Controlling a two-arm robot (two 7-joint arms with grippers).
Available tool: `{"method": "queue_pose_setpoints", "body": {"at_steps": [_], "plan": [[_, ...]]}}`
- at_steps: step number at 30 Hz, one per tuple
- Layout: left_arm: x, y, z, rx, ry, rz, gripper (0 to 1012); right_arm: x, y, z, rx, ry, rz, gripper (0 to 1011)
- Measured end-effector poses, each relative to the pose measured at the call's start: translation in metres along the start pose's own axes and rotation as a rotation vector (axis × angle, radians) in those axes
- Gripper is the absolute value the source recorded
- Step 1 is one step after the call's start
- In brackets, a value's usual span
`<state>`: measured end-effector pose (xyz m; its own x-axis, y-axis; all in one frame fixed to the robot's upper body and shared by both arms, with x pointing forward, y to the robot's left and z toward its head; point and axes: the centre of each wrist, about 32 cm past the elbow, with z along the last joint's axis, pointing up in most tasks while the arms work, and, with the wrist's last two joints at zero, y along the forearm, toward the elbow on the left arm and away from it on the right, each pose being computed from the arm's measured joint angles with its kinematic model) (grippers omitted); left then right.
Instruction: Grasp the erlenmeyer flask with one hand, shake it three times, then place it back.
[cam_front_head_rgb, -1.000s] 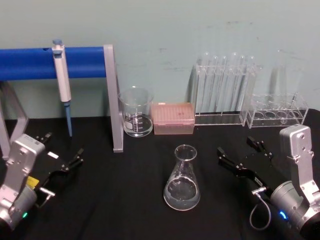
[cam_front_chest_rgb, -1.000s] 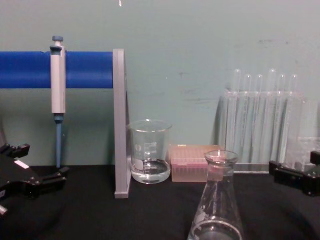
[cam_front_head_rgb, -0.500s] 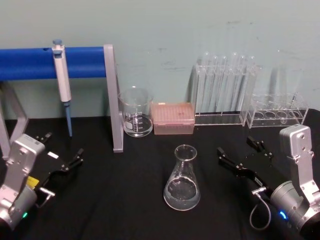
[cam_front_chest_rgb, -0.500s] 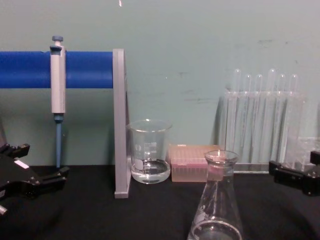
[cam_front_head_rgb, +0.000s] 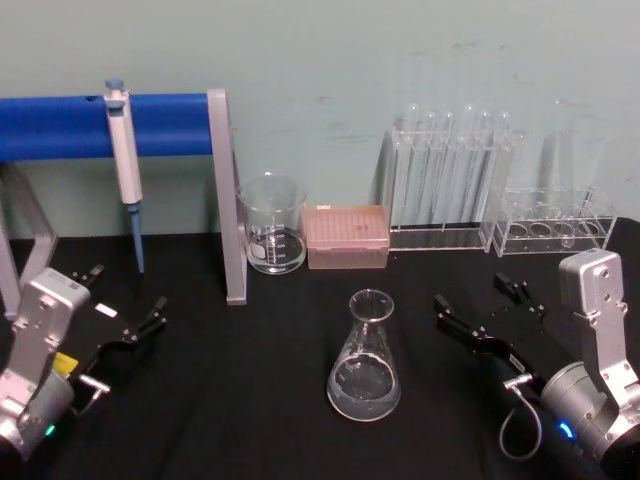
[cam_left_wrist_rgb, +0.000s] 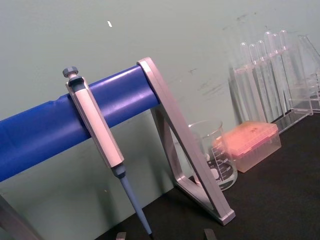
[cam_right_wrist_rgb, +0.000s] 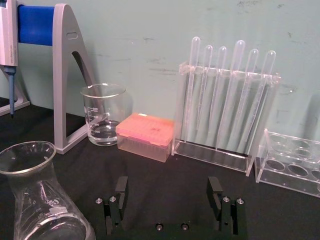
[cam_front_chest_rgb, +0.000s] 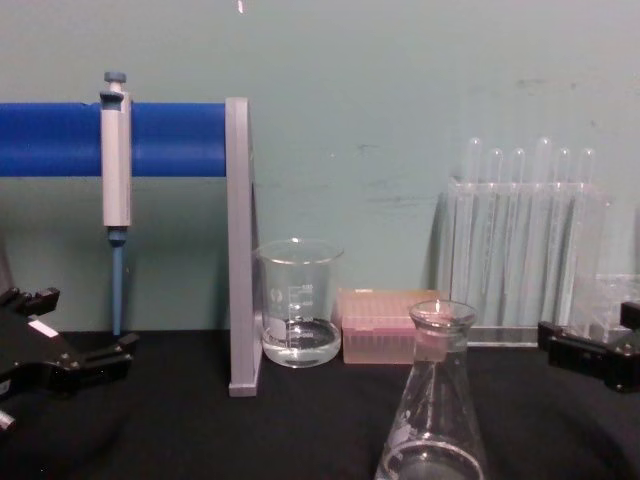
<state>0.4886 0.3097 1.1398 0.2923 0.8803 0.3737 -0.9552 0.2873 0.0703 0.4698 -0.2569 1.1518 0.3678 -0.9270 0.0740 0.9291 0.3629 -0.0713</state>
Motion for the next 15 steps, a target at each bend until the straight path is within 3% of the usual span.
{"method": "queue_pose_setpoints", "body": {"at_steps": [15], "plan": [[0.0000,0.0000,0.0000,0.000,0.000,0.000,1001,0.0000,0.0000,0.0000,0.000,0.000,0.000,1000]]}}
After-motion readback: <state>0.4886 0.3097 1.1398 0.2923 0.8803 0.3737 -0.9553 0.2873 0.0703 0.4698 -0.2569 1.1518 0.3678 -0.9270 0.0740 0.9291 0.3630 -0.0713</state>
